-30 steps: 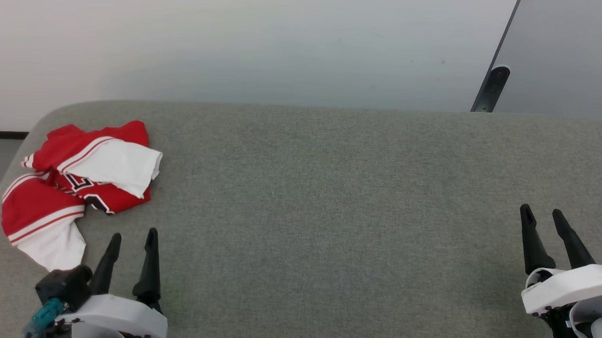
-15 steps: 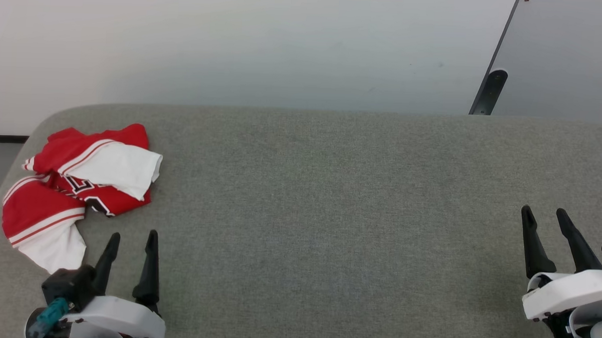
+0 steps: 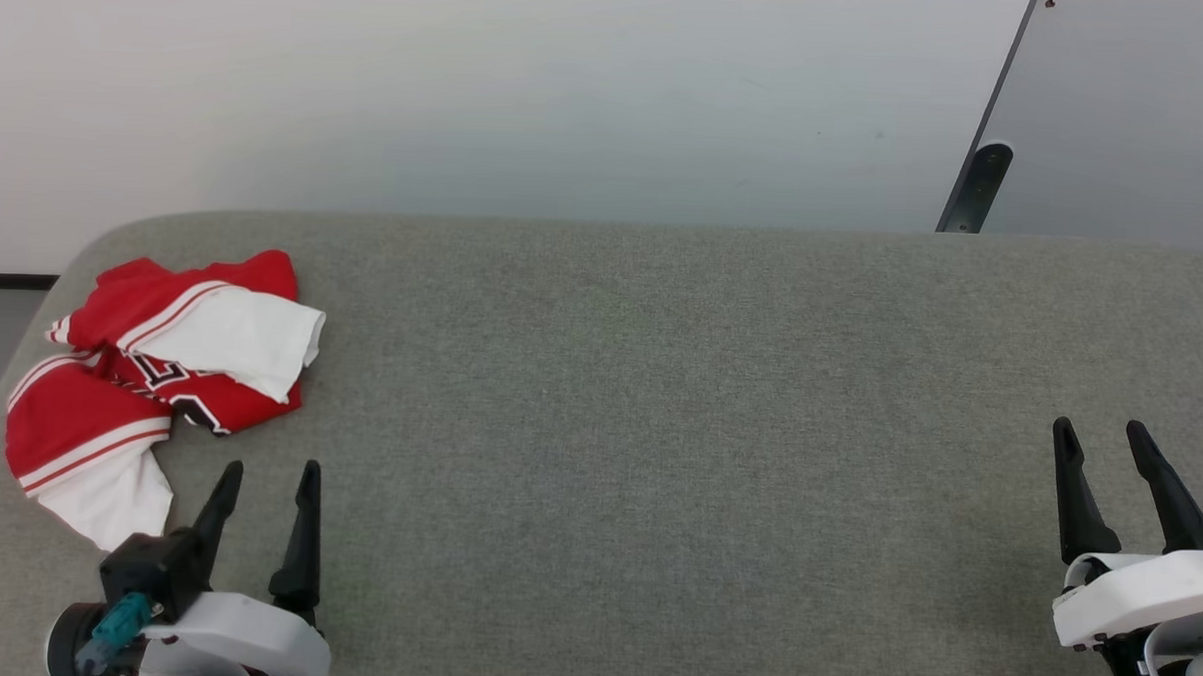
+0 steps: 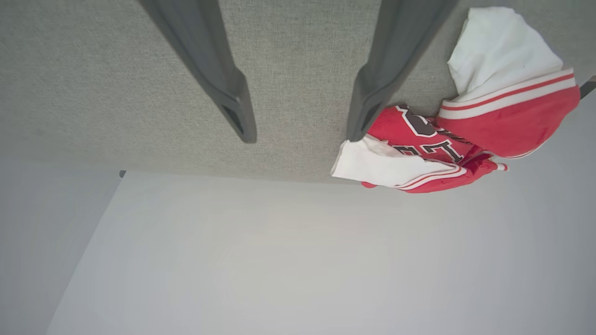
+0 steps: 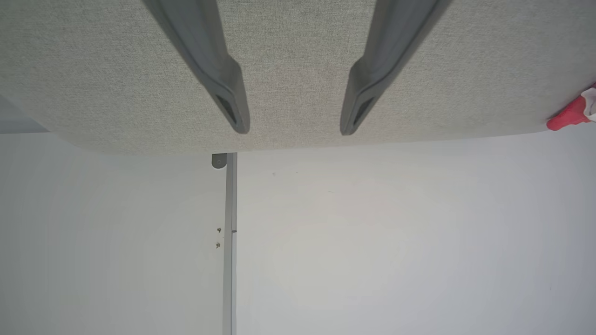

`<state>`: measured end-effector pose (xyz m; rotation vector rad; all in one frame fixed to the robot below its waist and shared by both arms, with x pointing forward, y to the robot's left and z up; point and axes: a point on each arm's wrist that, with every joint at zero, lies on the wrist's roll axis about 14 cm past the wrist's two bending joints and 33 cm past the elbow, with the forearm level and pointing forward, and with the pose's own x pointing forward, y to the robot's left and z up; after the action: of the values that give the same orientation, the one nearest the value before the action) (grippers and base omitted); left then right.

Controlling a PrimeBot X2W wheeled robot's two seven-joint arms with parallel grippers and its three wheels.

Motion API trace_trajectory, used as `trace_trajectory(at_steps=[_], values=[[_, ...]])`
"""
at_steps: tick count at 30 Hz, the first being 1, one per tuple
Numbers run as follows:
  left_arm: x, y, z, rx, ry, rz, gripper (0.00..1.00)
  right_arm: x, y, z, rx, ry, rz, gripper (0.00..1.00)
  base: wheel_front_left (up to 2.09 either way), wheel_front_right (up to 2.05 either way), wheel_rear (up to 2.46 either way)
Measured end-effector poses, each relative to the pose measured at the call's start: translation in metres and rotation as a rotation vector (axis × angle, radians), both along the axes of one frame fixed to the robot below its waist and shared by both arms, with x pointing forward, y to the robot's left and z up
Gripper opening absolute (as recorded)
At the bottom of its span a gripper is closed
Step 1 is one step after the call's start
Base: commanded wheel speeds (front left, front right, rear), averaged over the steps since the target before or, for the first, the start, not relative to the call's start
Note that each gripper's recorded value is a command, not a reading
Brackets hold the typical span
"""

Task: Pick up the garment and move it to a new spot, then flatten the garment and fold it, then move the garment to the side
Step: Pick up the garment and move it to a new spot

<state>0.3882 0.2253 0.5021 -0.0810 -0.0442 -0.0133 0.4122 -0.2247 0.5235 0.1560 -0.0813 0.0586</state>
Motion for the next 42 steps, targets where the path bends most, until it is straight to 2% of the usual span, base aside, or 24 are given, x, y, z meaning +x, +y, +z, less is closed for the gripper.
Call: trace_trajectory(at_steps=[19,26,31,42], values=[[0.0,0.004,0.003,0.009,-0.011,0.0,1.0,0.001,0.002,-0.002,-0.014,-0.002,0.004,1.0,0.0,0.0,0.0],[-0.005,0.014,0.009,0.003,-0.027,0.026,1.0,0.006,0.013,0.0,-0.032,-0.002,0.05,1.0,0.0,0.0,0.0],[-0.017,0.029,0.012,-0.003,-0.036,0.076,1.0,0.018,0.035,0.004,-0.04,-0.009,0.117,1.0,0.0,0.0,0.0],[-0.077,0.09,0.004,-0.017,-0.018,0.305,1.0,0.044,0.125,0.002,-0.052,0.001,0.351,1.0,0.0,0.0,0.0]])
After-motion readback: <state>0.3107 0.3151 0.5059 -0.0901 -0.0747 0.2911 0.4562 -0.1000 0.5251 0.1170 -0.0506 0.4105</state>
